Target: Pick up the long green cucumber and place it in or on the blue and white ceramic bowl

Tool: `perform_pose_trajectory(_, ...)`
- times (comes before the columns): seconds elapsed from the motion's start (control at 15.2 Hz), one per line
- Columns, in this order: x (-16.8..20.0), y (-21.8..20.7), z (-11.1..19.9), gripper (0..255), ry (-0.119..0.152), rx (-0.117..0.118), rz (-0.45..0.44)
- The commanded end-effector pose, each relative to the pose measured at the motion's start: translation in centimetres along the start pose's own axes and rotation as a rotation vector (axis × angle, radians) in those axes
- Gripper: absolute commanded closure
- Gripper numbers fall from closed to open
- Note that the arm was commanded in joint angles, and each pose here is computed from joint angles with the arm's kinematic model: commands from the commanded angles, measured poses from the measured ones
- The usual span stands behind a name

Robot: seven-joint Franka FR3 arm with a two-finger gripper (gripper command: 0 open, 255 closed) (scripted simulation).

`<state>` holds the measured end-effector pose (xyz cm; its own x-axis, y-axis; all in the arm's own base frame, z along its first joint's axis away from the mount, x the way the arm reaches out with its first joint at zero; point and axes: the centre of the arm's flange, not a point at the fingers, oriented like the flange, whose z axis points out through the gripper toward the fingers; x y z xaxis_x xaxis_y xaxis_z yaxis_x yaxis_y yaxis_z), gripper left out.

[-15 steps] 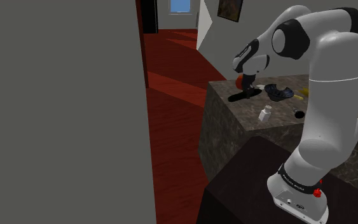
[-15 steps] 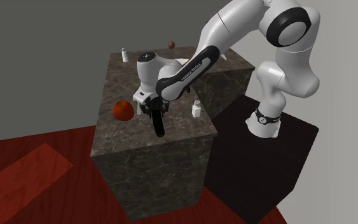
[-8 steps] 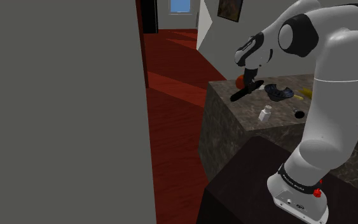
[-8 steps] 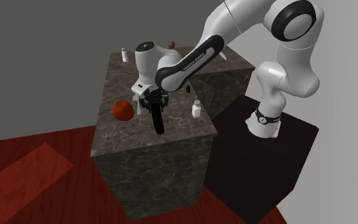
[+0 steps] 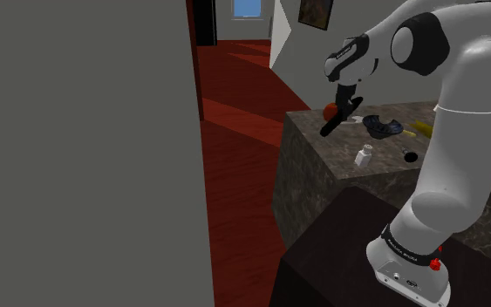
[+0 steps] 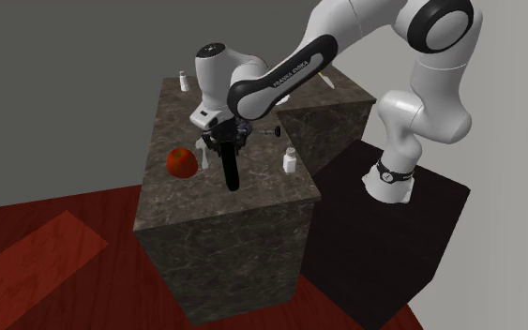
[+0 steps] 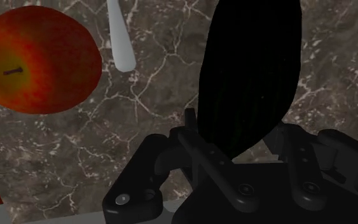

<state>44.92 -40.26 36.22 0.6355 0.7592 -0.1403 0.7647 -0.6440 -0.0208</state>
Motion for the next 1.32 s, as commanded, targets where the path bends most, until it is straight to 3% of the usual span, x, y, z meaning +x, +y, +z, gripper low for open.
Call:
perform_pose_trajectory(0.0, -0.2, -0.1, -1.0, 255, 0.000, 0.000, 0.000)
perform_pose_trajectory(0.53, -0.7, -0.2, -5.0, 255, 0.000, 0.000, 0.000)
perform_pose_trajectory(1.25, -15.1, -0.2, -3.0, 255, 0.000, 0.000, 0.000)
